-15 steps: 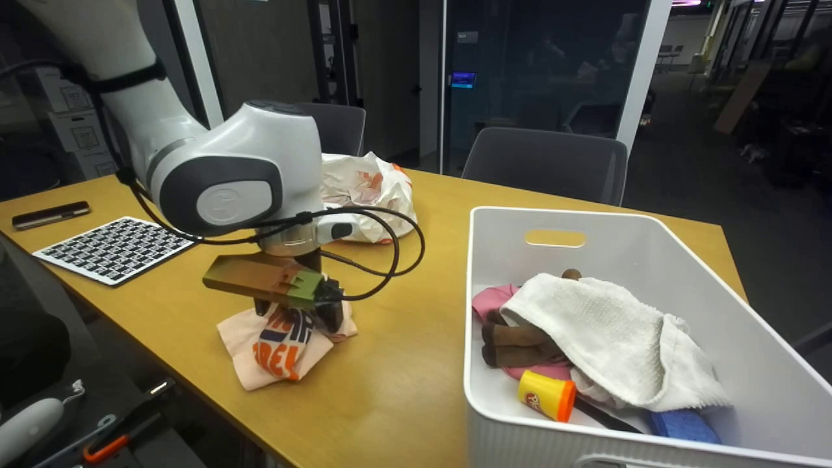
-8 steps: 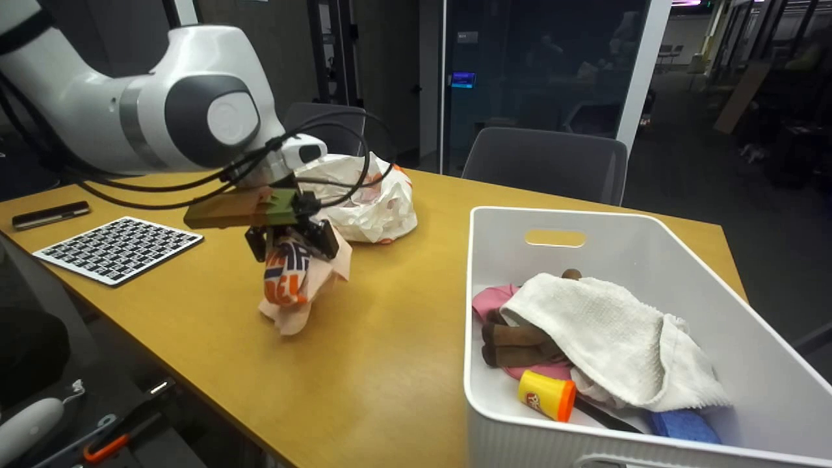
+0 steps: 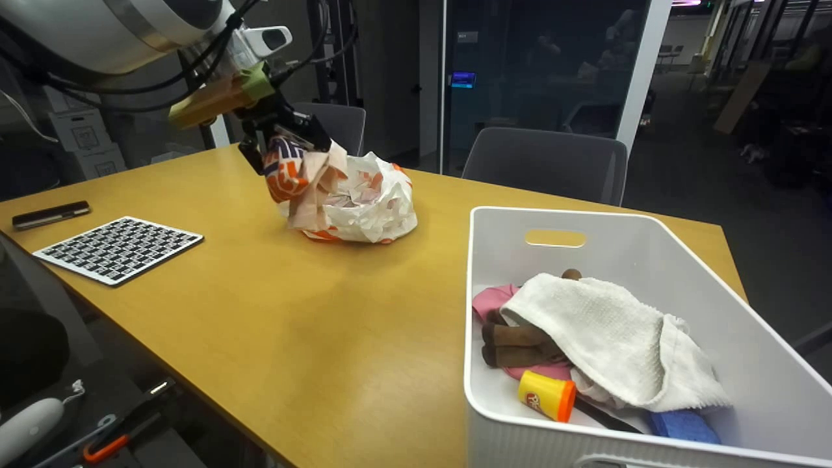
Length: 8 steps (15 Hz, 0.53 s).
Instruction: Remove the peach shirt out of the basket and put it in the plastic bag
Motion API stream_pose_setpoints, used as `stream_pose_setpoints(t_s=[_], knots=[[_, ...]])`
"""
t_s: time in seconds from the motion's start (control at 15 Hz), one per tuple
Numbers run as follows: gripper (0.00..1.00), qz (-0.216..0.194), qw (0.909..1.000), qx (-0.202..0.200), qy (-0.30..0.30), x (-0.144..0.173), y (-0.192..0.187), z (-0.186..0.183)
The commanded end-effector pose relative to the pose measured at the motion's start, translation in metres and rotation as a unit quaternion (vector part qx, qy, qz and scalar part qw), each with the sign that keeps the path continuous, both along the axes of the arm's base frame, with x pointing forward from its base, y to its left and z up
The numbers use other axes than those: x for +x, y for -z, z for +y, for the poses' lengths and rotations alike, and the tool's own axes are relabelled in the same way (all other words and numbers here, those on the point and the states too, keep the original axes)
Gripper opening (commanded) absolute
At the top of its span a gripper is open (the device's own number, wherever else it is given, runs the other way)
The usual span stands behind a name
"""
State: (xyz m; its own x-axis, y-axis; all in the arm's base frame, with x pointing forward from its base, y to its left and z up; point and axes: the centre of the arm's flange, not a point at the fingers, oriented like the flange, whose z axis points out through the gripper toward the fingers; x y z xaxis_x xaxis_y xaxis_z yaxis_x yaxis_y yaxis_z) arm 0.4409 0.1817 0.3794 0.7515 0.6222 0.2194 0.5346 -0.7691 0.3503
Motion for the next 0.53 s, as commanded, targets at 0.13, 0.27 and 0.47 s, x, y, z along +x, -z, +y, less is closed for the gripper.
stream_pose_setpoints(t_s=[0.13, 0.27, 0.47], knots=[[0.02, -0.02, 0.9984, -0.032, -0.043, 0.039, -0.03, 0.048], [0.02, -0.021, 0.9968, -0.047, -0.061, 0.054, -0.03, 0.064], [0.01, -0.013, 0.9951, -0.053, -0.082, 0.083, -0.03, 0.079]])
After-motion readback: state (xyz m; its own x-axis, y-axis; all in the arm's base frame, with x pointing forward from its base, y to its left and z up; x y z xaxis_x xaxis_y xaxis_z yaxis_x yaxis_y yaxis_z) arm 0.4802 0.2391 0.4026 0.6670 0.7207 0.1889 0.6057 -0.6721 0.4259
